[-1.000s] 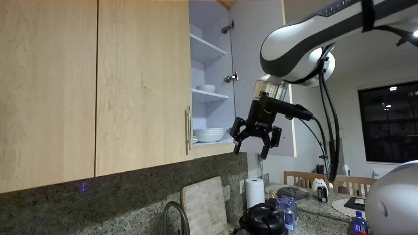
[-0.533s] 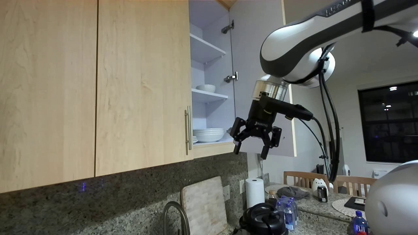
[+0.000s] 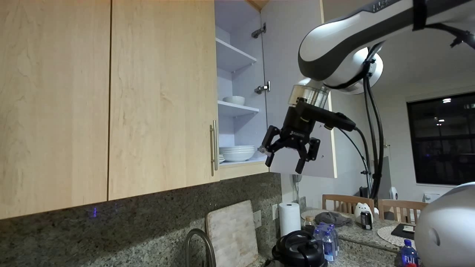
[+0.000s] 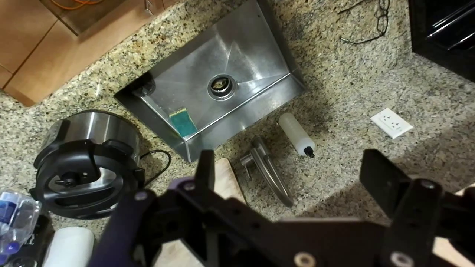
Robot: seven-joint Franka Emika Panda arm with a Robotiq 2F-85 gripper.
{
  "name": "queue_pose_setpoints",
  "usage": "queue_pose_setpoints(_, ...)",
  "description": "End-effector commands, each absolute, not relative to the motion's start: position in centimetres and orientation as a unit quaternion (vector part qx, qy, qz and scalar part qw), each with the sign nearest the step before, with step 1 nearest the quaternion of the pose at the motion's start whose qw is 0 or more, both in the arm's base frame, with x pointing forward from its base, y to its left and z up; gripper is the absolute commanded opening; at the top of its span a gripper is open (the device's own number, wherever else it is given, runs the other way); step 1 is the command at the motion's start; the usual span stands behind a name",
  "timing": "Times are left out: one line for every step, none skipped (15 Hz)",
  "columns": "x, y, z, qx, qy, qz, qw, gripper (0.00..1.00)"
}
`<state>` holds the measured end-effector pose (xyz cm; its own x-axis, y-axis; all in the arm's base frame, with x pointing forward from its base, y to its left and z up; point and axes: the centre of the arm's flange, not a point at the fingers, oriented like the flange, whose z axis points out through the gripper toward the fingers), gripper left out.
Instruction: Close the open upper cabinet door
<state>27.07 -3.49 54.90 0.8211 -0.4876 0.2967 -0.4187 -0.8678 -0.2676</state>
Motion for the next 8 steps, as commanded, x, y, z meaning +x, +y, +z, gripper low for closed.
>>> queue_pose_setpoints(27.3, -4.4, 56.2, -0.945, 0.245, -0.190, 0.101, 1.00)
queue_pose_setpoints(27.2, -4.6, 56.5, -0.944, 0.247, -0.193, 0.101, 1.00)
queue_pose_setpoints(27.2, -4.7, 56.8, -0.943, 0.248, -0.196, 0.101, 1.00)
queue_pose_setpoints(27.1, -4.8, 57.0, -0.943, 0.249, -0.199, 0.101, 1.00)
queue_pose_setpoints(27.0, -5.0, 57.3, -0.942, 0.251, -0.201, 0.100, 1.00)
queue_pose_setpoints(26.9, -5.2, 57.6, -0.941, 0.252, -0.203, 0.099, 1.00)
queue_pose_setpoints(26.6, -5.5, 57.9, -0.940, 0.254, -0.206, 0.099, 1.00)
queue_pose_setpoints(26.2, -5.9, 58.3, -0.938, 0.257, -0.211, 0.100, 1.00)
